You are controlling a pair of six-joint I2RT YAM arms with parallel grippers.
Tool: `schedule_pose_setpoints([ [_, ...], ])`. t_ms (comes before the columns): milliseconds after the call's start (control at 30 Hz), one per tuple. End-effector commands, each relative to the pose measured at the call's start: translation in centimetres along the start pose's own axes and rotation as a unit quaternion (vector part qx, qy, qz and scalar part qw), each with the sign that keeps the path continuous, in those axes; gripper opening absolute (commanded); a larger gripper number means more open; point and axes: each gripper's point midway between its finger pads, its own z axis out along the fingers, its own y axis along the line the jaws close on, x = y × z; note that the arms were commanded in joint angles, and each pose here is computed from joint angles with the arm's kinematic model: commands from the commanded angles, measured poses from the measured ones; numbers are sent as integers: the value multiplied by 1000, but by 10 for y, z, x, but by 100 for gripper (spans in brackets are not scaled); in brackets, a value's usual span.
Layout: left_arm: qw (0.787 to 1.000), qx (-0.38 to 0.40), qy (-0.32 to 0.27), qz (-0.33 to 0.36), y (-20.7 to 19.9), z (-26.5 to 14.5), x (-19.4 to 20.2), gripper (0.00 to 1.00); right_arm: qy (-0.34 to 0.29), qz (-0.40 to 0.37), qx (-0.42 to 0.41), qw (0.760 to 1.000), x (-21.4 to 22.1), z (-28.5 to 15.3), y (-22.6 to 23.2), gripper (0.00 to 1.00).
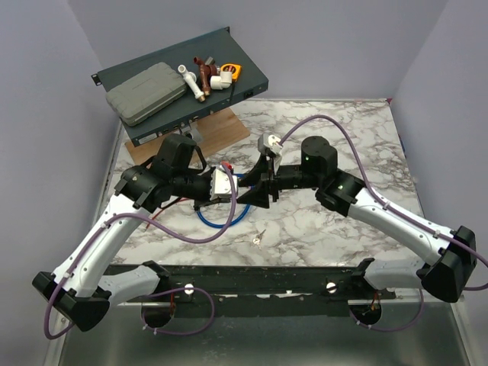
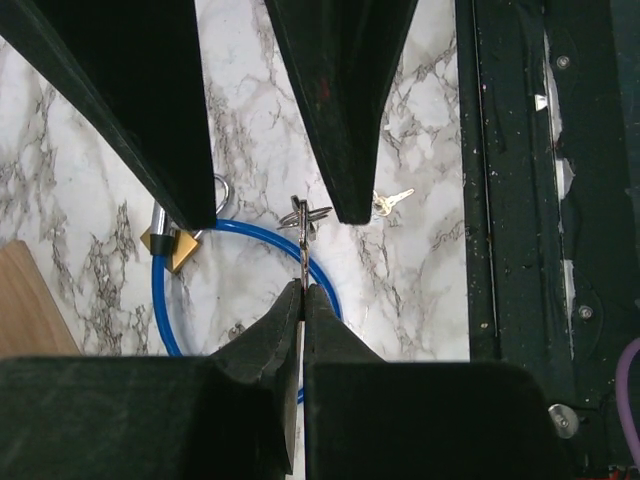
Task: Unlock with the key
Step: Adjust the key.
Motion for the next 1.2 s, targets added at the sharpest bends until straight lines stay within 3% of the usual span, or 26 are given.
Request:
schedule_pose_setpoints([
  [0, 1000, 22, -20, -7, -7, -2, -14, 0, 34, -26, 30, 999, 24, 6, -9, 53],
  [300, 999, 23, -23, -3, -8, -3, -18, 0, 42, -35, 44, 998, 31, 5, -15, 46],
  [467, 999, 28, -28, 1, -11, -3, -23, 0, 43, -38, 51, 997, 31, 8, -18, 32],
  [767, 999, 26, -36, 3, -10, -4, -29, 0, 54, -40, 54, 996, 38, 11, -17, 40],
  [933, 999, 27, -45, -1, -10, -4, -34, 0, 44, -46, 72, 995, 31, 9, -22, 9],
  [1033, 998, 26, -51, -3, -9, -5, -38, 0, 37, -42, 83, 995, 29, 7, -23, 1],
  [1167, 998, 24, -54, -5, -7, -6, -42, 0, 32, -26, 86, 995, 28, 5, -20, 1],
])
